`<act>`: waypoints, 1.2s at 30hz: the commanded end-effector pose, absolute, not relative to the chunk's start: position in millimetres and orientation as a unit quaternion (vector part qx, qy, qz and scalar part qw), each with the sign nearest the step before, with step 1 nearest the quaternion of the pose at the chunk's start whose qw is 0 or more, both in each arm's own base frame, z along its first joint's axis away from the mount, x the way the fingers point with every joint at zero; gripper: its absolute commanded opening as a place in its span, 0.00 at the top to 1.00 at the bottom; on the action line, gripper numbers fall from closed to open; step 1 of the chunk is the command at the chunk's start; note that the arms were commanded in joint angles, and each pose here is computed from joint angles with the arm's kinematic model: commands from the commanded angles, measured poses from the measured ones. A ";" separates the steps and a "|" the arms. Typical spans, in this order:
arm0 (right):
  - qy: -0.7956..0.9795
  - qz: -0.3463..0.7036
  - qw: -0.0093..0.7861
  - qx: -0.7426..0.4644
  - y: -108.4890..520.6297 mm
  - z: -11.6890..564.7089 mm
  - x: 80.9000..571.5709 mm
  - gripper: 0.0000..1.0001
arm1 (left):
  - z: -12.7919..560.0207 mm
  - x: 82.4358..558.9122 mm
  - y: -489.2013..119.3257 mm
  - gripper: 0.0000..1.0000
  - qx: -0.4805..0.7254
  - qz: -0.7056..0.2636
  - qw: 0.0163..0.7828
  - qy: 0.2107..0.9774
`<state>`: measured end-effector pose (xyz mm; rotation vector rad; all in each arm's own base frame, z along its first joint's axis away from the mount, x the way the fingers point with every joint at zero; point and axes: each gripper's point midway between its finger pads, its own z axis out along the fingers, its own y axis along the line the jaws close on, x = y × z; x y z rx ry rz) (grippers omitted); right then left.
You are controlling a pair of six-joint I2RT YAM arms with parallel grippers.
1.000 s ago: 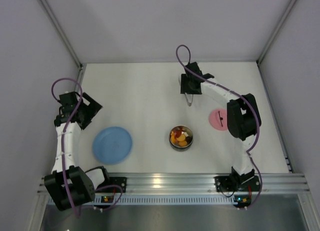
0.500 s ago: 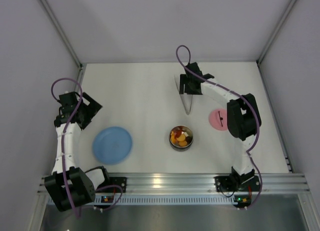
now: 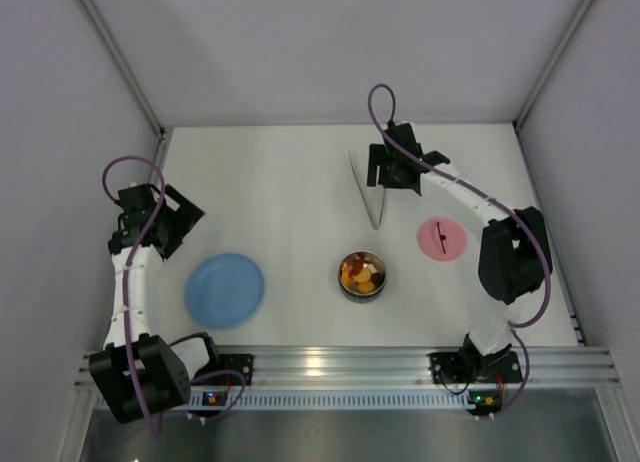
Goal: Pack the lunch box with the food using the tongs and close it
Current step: Place the clamp at the center of the board, then pick up the box lid from the center of the board.
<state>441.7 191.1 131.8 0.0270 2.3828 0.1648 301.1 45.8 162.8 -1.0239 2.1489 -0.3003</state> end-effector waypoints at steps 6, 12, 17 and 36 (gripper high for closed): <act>0.908 0.052 0.411 0.068 136.0 169.2 389.1 0.29 | 173.4 306.6 45.5 0.01 -0.390 -0.124 0.389 0.825; 0.916 0.029 0.381 0.117 89.5 130.9 335.5 0.38 | 172.6 307.8 42.9 0.01 -0.388 -0.130 0.387 0.826; 0.916 -0.023 0.377 0.139 61.8 109.0 314.3 0.40 | 171.4 308.5 42.1 0.01 -0.389 -0.133 0.385 0.827; 0.925 -0.086 0.341 0.142 43.8 62.8 339.0 0.51 | 171.3 308.9 41.3 0.01 -0.387 -0.134 0.385 0.827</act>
